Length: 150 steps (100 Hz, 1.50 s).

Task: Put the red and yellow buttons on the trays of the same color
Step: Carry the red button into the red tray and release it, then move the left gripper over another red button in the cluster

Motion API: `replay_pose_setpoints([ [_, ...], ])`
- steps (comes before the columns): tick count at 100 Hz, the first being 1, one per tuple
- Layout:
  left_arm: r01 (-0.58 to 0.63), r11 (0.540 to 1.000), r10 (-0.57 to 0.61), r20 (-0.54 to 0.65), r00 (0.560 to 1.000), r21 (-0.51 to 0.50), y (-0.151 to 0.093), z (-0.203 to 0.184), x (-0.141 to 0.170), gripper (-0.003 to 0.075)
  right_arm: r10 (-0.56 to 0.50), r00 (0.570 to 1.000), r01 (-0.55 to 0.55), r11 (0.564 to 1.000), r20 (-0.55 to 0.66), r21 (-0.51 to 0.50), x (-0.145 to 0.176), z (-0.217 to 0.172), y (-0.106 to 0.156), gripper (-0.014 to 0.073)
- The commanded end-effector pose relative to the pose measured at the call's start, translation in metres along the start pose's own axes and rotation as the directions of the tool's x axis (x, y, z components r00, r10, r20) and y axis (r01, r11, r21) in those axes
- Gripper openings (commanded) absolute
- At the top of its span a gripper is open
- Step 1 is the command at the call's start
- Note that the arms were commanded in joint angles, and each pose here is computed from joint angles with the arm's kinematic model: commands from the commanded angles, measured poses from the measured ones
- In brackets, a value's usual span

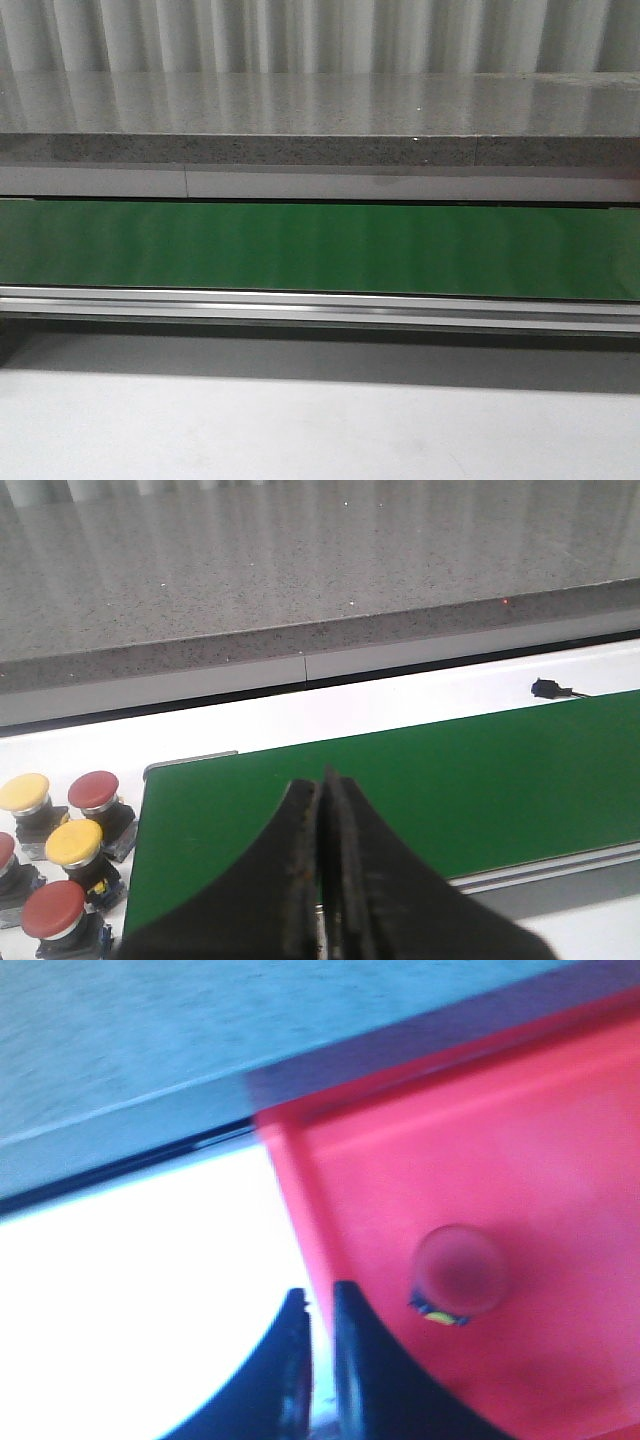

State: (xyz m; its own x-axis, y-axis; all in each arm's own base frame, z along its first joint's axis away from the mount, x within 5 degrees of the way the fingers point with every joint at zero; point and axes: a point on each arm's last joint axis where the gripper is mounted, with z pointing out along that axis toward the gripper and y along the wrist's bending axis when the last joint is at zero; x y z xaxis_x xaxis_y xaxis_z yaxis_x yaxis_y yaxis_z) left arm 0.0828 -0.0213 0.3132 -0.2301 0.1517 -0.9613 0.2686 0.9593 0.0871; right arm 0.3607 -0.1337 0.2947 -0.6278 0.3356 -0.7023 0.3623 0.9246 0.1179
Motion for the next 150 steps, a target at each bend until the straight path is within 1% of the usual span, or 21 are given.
replay_pose_setpoints([
  [1, 0.015, 1.000, -0.014, 0.088, 0.996, -0.006, 0.001, -0.002, -0.014, -0.0020, -0.080, 0.988, 0.085, 0.996, 0.130, -0.032, -0.012, -0.042, 0.020, -0.0058],
  [3, 0.015, 1.000, -0.014, 0.088, 0.996, -0.006, 0.001, -0.002, -0.014, -0.0020, -0.093, 0.987, 0.099, 0.994, 0.134, -0.040, -0.010, -0.046, 0.025, -0.0071],
  [17, 0.015, 1.000, -0.014, 0.088, 0.996, -0.006, 0.001, -0.002, -0.014, -0.0020, -0.185, 0.970, 0.202, 0.974, 0.155, -0.100, 0.010, -0.074, 0.055, -0.0065],
  [27, 0.015, 1.000, -0.014, 0.088, 0.996, -0.006, 0.001, -0.002, -0.014, -0.0020, -0.233, 0.957, 0.258, 0.956, 0.171, -0.140, 0.027, -0.096, 0.070, -0.0065],
  [37, 0.015, 1.000, -0.014, 0.088, 0.996, -0.006, 0.001, -0.002, -0.014, -0.0020, -0.293, 0.938, 0.325, 0.929, 0.186, -0.176, 0.047, -0.115, 0.081, -0.0065],
  [51, 0.015, 1.000, -0.014, 0.088, 0.996, -0.006, 0.001, -0.002, -0.014, -0.0020, -0.332, 0.918, 0.377, 0.900, 0.217, -0.218, 0.076, -0.144, 0.086, -0.0065],
  [75, 0.015, 1.000, -0.014, 0.088, 0.996, -0.006, 0.001, -0.002, -0.014, -0.0020, -0.334, 0.890, 0.416, 0.875, 0.311, -0.249, 0.120, -0.190, 0.075, -0.0065],
  [89, 0.015, 1.000, -0.014, 0.088, 0.996, -0.006, 0.001, -0.002, -0.014, -0.0020, -0.311, 0.871, 0.420, 0.874, 0.381, -0.244, 0.143, -0.215, 0.061, -0.0065],
  [106, 0.015, 1.000, -0.014, 0.088, 0.996, -0.006, 0.001, -0.002, -0.014, -0.0020, -0.278, 0.834, 0.426, 0.874, 0.476, -0.235, 0.177, -0.240, 0.044, -0.0065],
  [116, 0.015, 1.000, -0.014, 0.088, 0.996, -0.006, 0.001, -0.002, -0.014, -0.0020, -0.262, 0.815, 0.429, 0.873, 0.516, -0.233, 0.198, -0.248, 0.034, -0.0065],
  [133, 0.015, 1.000, -0.014, 0.088, 0.996, -0.006, 0.001, -0.002, -0.014, -0.0020, -0.247, 0.804, 0.431, 0.869, 0.541, -0.244, 0.229, -0.254, 0.023, -0.0065],
  [150, 0.016, 1.000, -0.014, 0.108, 0.994, -0.012, 0.002, -0.003, -0.016, -0.0020, -0.250, 0.803, 0.436, 0.866, 0.541, -0.247, 0.239, -0.255, 0.019, -0.0065],
])
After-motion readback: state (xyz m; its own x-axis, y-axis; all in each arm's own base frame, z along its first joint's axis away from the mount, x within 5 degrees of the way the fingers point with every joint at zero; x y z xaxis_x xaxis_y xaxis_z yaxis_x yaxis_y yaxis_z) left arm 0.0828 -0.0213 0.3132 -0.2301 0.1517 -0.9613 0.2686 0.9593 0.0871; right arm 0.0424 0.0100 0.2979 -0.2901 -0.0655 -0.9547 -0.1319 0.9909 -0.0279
